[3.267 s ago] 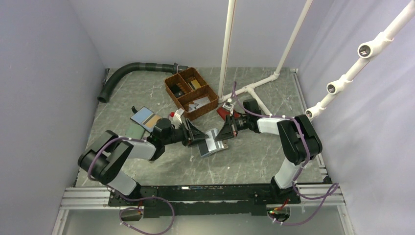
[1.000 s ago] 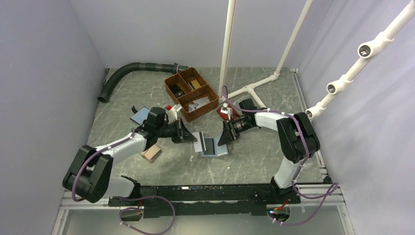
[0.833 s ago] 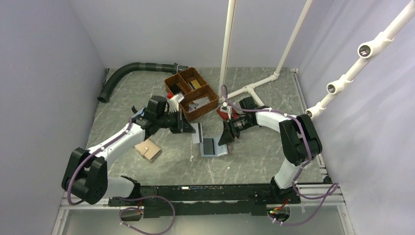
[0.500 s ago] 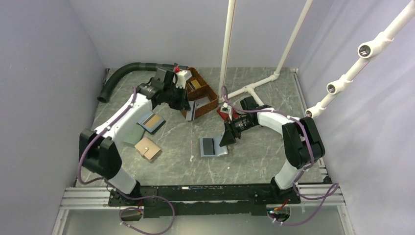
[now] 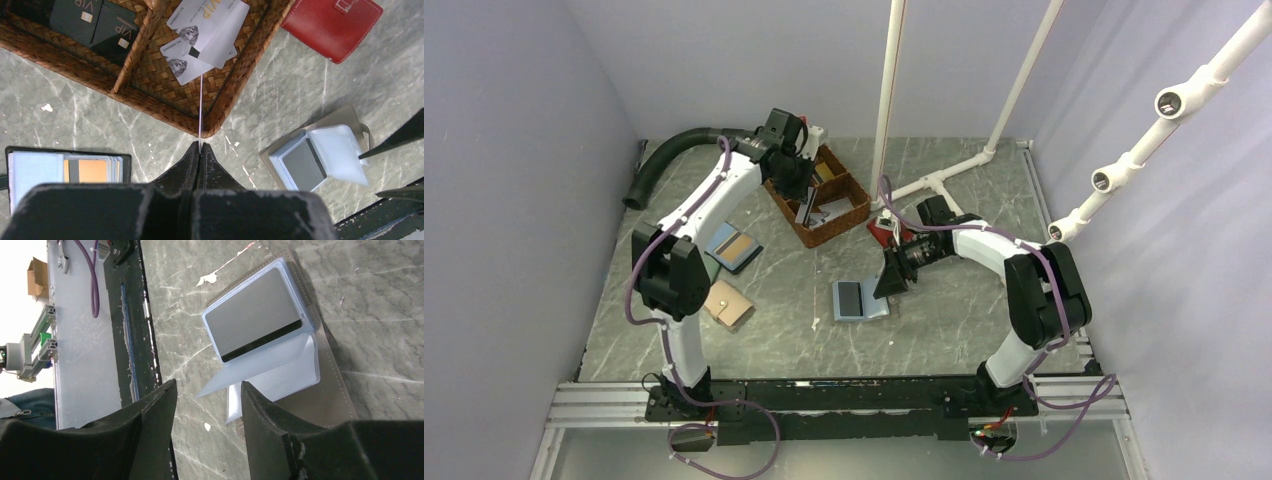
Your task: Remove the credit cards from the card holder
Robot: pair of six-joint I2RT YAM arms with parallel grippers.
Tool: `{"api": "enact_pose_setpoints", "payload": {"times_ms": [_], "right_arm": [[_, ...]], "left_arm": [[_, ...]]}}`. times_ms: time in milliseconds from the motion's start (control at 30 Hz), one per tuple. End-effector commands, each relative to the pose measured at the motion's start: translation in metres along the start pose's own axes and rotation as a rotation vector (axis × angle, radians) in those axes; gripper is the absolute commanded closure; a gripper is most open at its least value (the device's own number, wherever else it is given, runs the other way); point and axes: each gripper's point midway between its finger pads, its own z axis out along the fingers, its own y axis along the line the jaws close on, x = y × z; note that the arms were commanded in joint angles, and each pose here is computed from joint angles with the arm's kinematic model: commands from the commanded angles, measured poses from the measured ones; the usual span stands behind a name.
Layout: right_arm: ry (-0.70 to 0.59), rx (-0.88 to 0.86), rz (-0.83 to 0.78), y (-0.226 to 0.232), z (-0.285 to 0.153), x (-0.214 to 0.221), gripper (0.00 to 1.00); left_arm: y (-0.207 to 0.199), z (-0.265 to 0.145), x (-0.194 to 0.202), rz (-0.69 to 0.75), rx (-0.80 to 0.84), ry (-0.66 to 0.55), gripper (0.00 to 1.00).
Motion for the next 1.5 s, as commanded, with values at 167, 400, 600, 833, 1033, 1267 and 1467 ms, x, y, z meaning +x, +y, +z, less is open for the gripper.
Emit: {"api": "enact_pose_setpoints", "payload": {"times_ms": [167,400,600,833,1033,1267,1467], "right_arm": [[-0.050,-0.022,-0.063,0.008,-0.008,-0.013,0.47],[-0.049,-0.026,-0.057,0.008,-0.007,-0.013,0.47],[-0.049,-0.025,-0.055,0.007,-0.007,-0.013,0.47],[-0.048,-0.027,-0.052,0.007,-0.007,-0.012,0.47],[-0.047,-0.027,-0.051,0.007,-0.007,-0.012,0.47],[-0.047,-0.028,-0.052,0.007,-0.007,-0.012,0.47],[-0.048,-0.026,-0.054,0.007,-0.008,-0.012,0.47]], "left_arm": [[0.012,0.015,-0.023,0.001,-0.060,-0.012,1.00],[0.021,0.032,-0.029,0.013,-0.103,0.009,1.00],[0.024,0.046,-0.030,0.022,-0.128,0.032,1.00],[0.023,0.060,-0.023,0.036,-0.142,0.067,1.00],[0.022,0.068,-0.022,0.038,-0.141,0.077,0.95],[0.017,0.076,-0.020,0.028,-0.131,0.090,0.88],[0.006,0.080,-0.019,-0.016,-0.080,0.091,0.77]]}}
